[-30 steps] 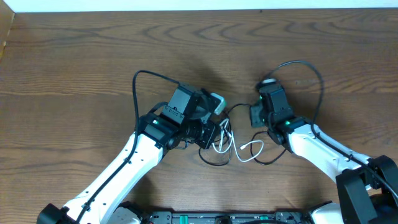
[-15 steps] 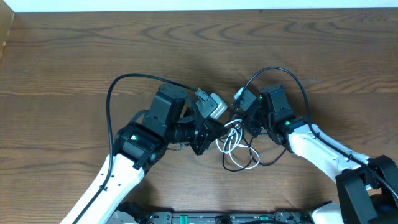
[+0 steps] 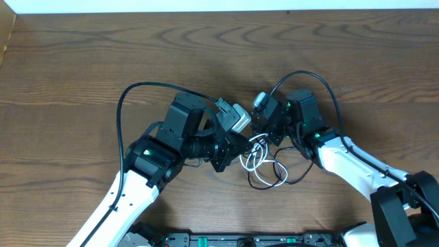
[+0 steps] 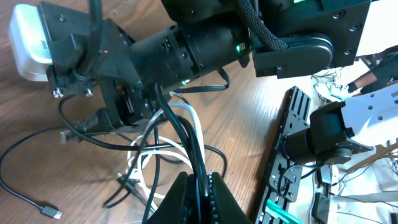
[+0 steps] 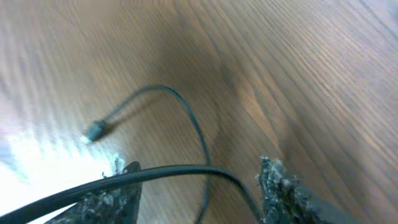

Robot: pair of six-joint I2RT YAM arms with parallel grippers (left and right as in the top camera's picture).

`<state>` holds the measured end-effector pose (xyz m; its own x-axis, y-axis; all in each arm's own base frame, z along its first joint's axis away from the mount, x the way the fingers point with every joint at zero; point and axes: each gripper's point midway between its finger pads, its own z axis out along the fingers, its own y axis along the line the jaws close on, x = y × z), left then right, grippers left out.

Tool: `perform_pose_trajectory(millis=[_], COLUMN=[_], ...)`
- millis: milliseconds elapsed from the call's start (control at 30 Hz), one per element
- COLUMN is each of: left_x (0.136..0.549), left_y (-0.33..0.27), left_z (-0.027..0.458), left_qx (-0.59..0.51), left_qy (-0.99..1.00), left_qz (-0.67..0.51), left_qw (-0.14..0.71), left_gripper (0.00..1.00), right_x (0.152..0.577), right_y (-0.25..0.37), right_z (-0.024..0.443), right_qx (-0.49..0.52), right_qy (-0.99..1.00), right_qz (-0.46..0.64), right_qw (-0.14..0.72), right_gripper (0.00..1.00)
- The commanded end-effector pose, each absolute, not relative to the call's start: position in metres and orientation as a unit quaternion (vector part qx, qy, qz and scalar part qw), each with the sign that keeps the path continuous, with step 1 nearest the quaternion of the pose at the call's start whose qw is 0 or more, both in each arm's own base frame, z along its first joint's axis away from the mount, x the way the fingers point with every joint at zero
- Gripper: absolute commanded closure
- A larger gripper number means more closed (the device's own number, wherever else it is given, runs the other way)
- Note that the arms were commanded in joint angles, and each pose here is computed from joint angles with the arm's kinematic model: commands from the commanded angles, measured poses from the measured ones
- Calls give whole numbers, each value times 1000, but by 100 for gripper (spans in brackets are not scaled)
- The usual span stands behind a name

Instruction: Untangle cables

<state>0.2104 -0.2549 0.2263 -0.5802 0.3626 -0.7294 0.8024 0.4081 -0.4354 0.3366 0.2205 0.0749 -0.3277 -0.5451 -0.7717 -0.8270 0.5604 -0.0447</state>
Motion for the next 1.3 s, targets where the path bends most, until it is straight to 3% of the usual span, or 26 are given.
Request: perform_pose_trajectory(millis=[0, 367, 500, 600, 733, 1033, 1167, 1267], left_x=[209, 214, 218, 219, 220, 236, 242, 241], left_y=[-256, -259, -261, -262, -262, -242, -237, -240], left_z=[233, 241, 247, 252, 255, 248, 249, 255], left_qx=[375, 381, 380, 378, 379, 342, 320, 327], left_qy=[783, 771, 764, 760, 757, 784, 792, 781], left_qz=[-409, -411, -414, -417, -417, -396, -398, -410], left_qw=[281, 303, 316, 325, 331, 334, 334, 340], left_gripper=[93, 93, 93, 93, 92, 93, 93, 93], right_x=[318, 296, 292, 297, 317, 379, 367, 349], right_y=[242, 258, 260, 259, 247, 161, 169, 188], right_z=[85, 97, 100, 99, 91, 69, 62, 58], right_qx=[-457, -496, -509, -507, -492, -306, -321, -321], right_qy=[760, 710, 695, 700, 728, 861, 864, 867], right_qz=[259, 325, 334, 321, 258, 25, 67, 138], right_qw=[382, 380, 382, 388, 400, 407, 383, 355], right_gripper=[45, 46, 53, 65, 99, 99, 96, 83])
